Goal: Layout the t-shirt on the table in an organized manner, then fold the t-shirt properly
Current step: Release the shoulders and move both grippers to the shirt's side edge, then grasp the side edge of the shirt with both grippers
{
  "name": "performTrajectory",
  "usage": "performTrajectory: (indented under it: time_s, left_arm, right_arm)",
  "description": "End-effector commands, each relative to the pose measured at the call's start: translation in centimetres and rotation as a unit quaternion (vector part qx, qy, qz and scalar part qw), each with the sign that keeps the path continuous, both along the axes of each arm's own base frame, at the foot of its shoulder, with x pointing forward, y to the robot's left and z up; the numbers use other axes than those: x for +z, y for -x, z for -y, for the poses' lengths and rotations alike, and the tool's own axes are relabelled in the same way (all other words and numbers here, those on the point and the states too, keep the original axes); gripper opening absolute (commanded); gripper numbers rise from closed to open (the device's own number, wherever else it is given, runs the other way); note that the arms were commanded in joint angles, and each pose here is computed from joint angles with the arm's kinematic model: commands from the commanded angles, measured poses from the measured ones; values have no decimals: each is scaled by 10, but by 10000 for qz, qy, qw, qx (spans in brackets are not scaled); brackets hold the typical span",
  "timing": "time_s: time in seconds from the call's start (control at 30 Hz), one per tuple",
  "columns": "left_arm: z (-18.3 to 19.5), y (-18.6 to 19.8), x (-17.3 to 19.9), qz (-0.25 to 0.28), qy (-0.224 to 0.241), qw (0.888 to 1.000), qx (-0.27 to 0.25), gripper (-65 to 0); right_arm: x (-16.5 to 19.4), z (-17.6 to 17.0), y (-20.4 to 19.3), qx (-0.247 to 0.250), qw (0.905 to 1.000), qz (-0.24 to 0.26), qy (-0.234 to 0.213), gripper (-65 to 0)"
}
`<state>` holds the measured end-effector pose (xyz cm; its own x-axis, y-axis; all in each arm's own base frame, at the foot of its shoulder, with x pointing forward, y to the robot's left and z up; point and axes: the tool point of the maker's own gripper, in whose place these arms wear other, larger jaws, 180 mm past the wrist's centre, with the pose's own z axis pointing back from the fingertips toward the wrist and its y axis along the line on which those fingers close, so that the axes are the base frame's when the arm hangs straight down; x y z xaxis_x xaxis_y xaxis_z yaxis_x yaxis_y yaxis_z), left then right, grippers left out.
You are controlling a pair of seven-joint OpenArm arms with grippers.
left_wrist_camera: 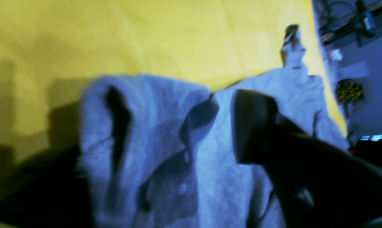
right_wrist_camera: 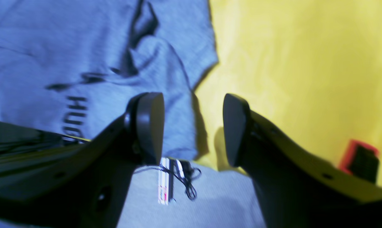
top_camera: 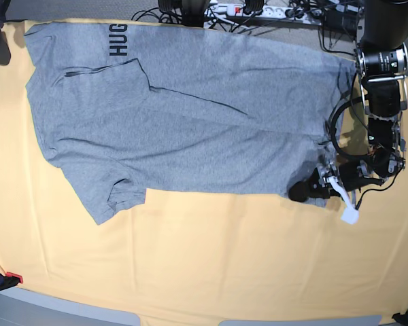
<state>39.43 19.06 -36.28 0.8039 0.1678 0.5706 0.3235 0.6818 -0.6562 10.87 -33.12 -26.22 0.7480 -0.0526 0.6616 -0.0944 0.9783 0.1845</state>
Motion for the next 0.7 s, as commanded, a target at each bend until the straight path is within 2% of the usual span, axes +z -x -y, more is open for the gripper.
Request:
performTrajectory:
  time_s: [0.0, 0.1, 0.4, 0.5, 0.67]
  left_arm:
    - [-6, 2, -3, -153, -302, 9994, -119, -364]
    - [-11, -9, 9, 18, -273, 9996, -2, -648]
    - [-17, -27, 31, 349, -82, 9990, 256, -650]
    - [-17, -26, 29, 322, -105, 9991, 240, -650]
    - [-20, -23, 23, 232, -321, 9990, 182, -650]
  right_arm:
    - [10, 1, -5, 92, 9998, 151, 94, -331]
    - [14, -1, -19, 121, 9991, 401, 70, -331]
    - [20, -16, -117, 264, 9888, 1471, -3, -331]
    - [2, -25, -151, 363, 9894, 1397, -179, -331]
    - [-29, -35, -201, 383, 9895, 1140, -805, -331]
